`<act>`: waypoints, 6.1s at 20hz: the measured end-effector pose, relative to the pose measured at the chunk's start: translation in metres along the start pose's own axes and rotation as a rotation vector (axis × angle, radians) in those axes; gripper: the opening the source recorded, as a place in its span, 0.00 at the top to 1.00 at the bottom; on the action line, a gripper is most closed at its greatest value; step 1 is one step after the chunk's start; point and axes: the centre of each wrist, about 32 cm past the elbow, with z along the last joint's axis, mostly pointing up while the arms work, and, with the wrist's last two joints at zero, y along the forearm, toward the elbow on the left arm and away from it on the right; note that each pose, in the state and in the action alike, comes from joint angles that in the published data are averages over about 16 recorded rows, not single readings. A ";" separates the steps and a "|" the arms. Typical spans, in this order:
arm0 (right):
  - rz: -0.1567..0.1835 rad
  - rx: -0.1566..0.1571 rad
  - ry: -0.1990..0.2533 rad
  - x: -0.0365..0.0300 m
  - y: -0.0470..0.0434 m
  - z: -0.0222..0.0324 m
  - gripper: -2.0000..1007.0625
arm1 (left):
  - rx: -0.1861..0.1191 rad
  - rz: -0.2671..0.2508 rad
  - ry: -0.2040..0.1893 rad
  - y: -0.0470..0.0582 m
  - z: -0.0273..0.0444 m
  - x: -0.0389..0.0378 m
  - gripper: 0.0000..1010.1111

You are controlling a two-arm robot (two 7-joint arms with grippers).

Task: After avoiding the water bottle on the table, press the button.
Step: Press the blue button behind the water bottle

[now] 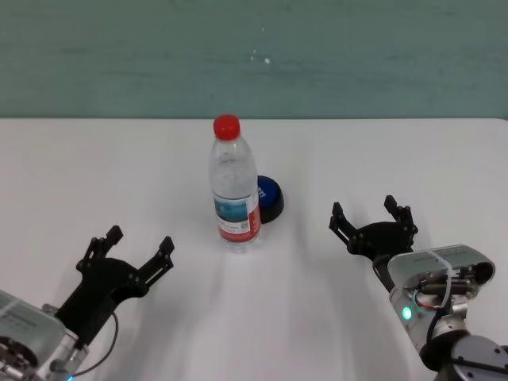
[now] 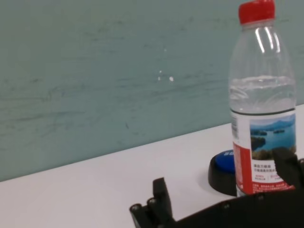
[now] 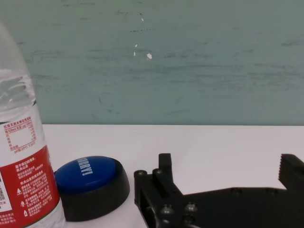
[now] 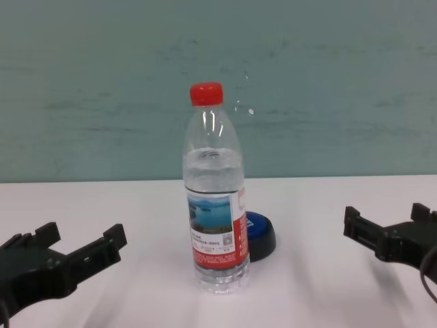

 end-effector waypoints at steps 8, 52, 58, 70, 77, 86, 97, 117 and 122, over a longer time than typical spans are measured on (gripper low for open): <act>0.000 0.000 0.000 0.0000 0.0000 0.0000 0.00 | -0.008 -0.028 -0.029 0.002 -0.0018 -0.0020 0.00; 0.000 0.000 0.000 0.0000 0.0000 0.0000 0.00 | 0.014 -0.047 -0.089 -0.034 -0.0149 -0.0282 0.00; 0.000 0.000 0.000 0.0000 0.0000 0.0000 0.00 | 0.010 -0.047 -0.087 -0.038 -0.0137 -0.0309 0.00; 0.000 0.000 0.000 0.0000 0.0000 0.0000 0.00 | 0.000 -0.041 -0.082 -0.044 -0.0103 -0.0349 0.00; 0.000 0.000 0.000 0.0000 0.0000 0.0000 0.00 | 0.000 -0.034 -0.082 -0.047 -0.0100 -0.0363 0.00; 0.000 0.000 0.000 0.0000 0.0000 0.0000 0.00 | 0.002 -0.031 -0.082 -0.051 -0.0108 -0.0382 0.00; 0.000 0.000 0.000 0.0000 0.0000 0.0000 0.00 | 0.007 -0.028 -0.084 -0.054 -0.0123 -0.0401 0.00; 0.000 0.000 0.000 0.0000 0.0000 0.0000 0.00 | 0.009 -0.023 -0.090 -0.056 -0.0138 -0.0391 0.00; 0.000 0.000 0.000 0.0000 0.0000 0.0000 0.00 | 0.009 -0.022 -0.091 -0.057 -0.0138 -0.0389 0.00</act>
